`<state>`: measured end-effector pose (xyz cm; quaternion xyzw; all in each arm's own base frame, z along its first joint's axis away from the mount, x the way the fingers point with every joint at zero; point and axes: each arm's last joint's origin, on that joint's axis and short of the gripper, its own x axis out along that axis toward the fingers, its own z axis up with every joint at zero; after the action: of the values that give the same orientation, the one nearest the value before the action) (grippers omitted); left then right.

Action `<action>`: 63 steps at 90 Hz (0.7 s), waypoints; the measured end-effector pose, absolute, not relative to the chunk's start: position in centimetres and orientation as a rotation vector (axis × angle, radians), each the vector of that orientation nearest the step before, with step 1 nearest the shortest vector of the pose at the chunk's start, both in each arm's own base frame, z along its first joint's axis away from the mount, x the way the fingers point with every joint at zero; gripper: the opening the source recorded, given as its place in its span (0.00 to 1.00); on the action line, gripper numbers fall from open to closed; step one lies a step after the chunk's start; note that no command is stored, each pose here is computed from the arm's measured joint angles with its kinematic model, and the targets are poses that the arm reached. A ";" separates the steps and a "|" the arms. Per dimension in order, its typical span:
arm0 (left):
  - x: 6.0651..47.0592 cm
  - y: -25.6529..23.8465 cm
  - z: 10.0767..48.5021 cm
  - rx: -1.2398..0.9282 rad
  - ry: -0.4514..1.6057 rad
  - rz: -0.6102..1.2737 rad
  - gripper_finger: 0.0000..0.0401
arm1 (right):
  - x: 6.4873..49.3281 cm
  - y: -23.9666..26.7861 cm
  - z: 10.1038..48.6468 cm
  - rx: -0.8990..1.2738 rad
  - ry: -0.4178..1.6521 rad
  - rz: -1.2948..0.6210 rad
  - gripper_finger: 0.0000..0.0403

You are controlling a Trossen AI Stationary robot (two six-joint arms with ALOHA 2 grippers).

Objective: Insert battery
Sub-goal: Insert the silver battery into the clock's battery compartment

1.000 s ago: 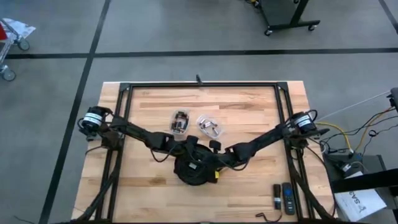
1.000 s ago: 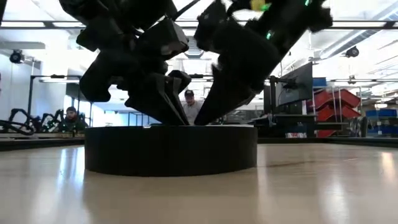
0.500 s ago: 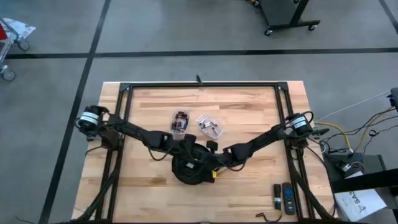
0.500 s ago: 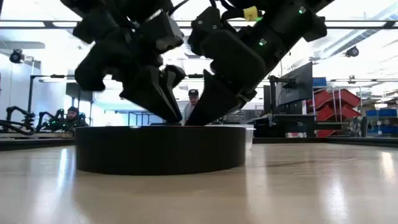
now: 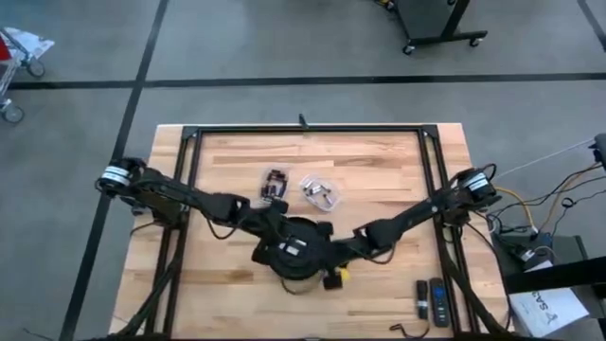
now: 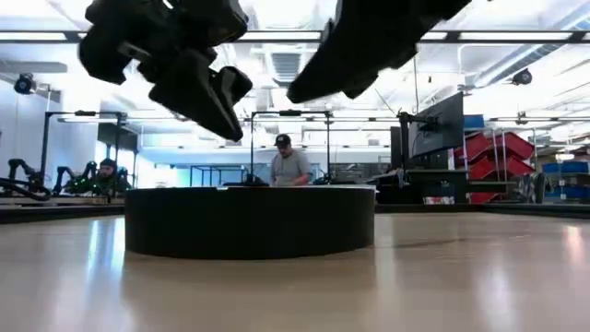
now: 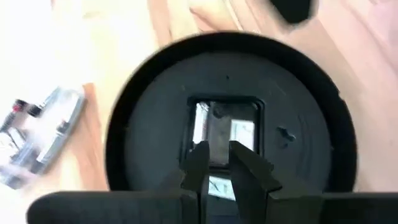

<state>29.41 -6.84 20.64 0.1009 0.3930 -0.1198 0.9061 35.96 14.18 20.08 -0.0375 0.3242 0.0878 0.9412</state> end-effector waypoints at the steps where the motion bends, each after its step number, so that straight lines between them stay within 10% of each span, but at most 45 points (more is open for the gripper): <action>1: 29.4 -6.9 20.6 0.209 0.811 -0.249 0.11 | 36.0 14.3 20.0 -0.075 0.660 0.182 0.07; 32: 29.0 -8.9 20.0 0.109 0.838 -0.254 0.17 | 37.4 15.5 16.1 -0.069 0.667 0.209 0.35; 63: 28.7 -15.0 18.4 0.179 0.727 -0.280 0.26 | 37.0 16.8 15.5 -0.064 0.673 0.250 0.39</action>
<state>28.75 -14.97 18.39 0.0872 0.3540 -0.1362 0.9212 37.04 16.82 15.50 -0.0315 0.3293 0.1223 0.9357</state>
